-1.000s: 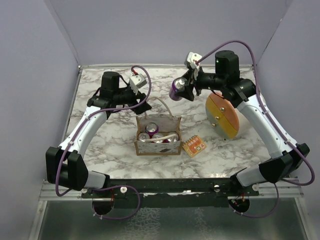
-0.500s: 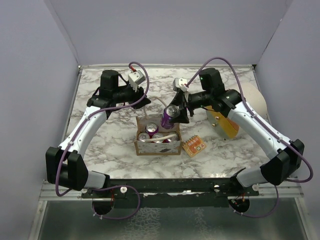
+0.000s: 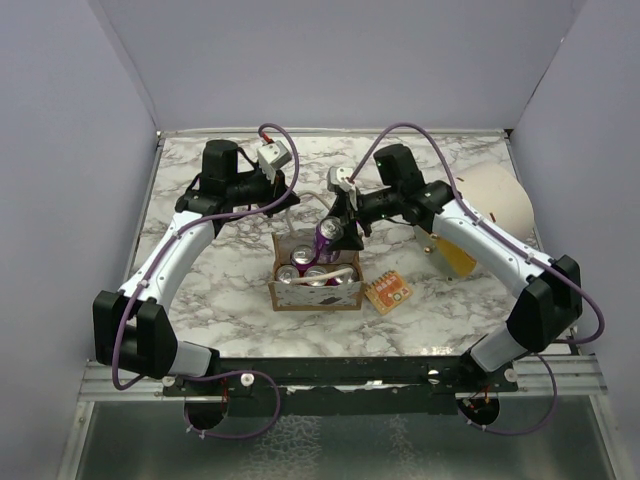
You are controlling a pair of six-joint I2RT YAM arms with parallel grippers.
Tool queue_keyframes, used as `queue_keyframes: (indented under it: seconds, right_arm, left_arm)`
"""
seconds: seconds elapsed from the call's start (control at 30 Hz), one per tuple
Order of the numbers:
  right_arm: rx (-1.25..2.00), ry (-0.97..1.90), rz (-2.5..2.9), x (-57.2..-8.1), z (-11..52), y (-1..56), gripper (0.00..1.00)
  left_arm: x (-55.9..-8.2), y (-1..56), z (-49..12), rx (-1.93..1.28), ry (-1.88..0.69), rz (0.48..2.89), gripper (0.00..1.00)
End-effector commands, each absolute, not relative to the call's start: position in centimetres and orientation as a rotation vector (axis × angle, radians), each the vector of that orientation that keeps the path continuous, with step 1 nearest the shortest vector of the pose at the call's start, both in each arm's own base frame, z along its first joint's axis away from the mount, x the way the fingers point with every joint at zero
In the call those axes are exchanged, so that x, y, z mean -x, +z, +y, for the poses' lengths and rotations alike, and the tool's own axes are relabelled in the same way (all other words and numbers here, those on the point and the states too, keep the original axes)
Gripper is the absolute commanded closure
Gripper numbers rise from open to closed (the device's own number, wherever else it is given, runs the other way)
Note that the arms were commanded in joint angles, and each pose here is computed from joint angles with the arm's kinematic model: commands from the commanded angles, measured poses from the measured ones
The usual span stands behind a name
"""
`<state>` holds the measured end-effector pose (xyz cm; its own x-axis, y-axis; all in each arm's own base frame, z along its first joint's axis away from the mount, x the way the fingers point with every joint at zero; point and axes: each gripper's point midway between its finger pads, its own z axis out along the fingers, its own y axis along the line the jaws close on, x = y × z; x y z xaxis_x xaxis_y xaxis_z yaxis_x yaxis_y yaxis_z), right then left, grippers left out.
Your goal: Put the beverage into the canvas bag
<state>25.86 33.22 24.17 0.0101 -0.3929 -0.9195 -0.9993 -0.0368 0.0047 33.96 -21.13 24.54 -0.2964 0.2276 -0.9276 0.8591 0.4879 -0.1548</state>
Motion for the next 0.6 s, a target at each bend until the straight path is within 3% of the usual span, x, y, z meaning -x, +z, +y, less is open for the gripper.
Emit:
queue_keyframes:
  seconds: [0.0,0.57]
  right_arm:
    - [1.540,0.948,1.381,-27.0,34.1,24.8,0.84]
    - [1.550,0.898,1.478,-28.0,33.6,20.3,0.85]
  left_arm:
    - [-33.6,24.6,-21.5,-0.940,-0.862,1.767,1.00]
    - [-33.3,24.6,-21.5,-0.951,-0.858,1.749,1.00]
